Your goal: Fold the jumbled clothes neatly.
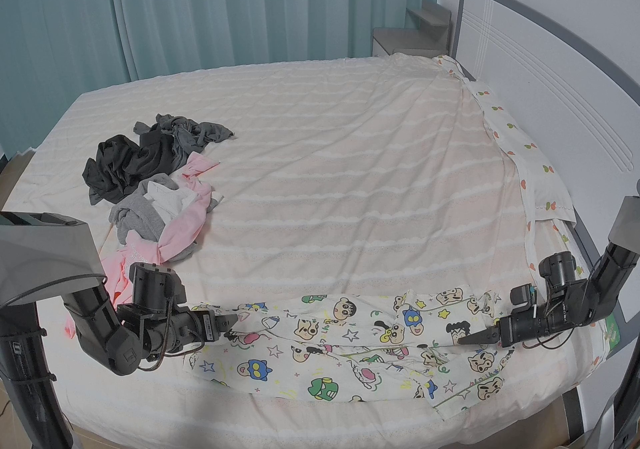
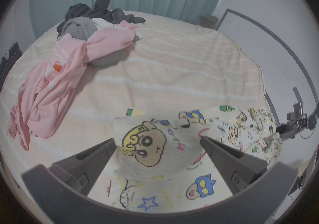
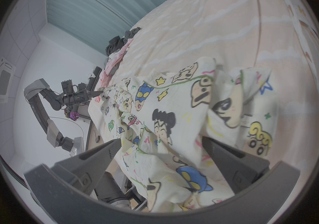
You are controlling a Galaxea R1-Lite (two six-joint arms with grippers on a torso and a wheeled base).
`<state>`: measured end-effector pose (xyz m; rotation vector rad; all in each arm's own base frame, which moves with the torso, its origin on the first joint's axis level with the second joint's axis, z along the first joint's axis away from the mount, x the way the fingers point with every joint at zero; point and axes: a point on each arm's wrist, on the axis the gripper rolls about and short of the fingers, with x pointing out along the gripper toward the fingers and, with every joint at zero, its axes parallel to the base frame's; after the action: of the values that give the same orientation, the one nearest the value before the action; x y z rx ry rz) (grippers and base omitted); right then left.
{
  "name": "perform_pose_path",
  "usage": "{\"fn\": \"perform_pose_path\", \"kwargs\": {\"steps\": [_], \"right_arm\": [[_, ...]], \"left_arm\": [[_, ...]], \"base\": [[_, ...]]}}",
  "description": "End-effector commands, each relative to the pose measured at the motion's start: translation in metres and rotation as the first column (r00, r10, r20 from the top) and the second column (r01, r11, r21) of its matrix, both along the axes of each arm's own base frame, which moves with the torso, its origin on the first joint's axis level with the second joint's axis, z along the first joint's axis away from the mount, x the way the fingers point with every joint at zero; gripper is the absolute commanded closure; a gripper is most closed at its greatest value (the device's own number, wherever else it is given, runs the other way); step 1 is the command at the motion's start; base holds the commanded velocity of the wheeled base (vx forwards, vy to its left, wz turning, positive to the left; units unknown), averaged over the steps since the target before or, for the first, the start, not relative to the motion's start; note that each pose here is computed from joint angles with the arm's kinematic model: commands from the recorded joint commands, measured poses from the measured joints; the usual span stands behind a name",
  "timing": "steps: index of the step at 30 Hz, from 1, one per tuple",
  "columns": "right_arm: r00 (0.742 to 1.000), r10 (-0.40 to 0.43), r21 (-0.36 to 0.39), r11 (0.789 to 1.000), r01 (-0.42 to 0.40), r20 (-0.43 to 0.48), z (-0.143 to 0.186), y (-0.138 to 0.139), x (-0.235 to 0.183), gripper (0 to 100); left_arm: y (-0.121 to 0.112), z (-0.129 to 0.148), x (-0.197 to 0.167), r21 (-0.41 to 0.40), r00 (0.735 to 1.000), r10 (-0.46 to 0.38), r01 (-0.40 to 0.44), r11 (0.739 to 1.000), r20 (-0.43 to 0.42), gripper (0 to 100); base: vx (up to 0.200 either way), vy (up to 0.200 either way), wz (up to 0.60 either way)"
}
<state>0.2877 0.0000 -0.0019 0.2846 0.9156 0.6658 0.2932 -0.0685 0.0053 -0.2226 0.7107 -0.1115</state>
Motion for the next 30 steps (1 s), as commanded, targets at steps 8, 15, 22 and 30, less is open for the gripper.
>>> {"fn": "perform_pose_path", "kwargs": {"steps": [8, 15, 22, 30], "right_arm": [[0.971, -0.194, 0.012, 0.981, 0.195, 0.138, 0.041, -0.056, -0.004, 0], [0.936, -0.269, 0.075, 0.963, 0.259, 0.225, 0.088, -0.056, -0.013, 0], [0.949, -0.261, 0.223, 0.95, 0.219, 0.179, 0.126, -0.01, -0.019, 0], [0.977, -0.207, 0.159, 0.968, 0.196, 0.052, 0.097, 0.059, 0.009, 0]], "left_arm": [[0.031, 0.033, 0.013, -0.1, 0.975, 0.148, -0.132, 0.986, 0.168, 0], [0.045, 0.04, -0.001, -0.26, 0.974, 0.195, -0.159, 0.952, 0.117, 0], [0.042, 0.058, -0.008, -0.536, 0.963, 0.268, -0.21, 0.818, 0.031, 0], [0.039, 0.043, -0.044, -0.762, 0.967, 0.019, -0.214, 0.612, -0.256, 0]], "base": [[0.0, 0.0, 0.0], [0.0, 0.0, 0.0], [0.0, 0.0, 0.0], [0.0, 0.0, 0.0]]}}
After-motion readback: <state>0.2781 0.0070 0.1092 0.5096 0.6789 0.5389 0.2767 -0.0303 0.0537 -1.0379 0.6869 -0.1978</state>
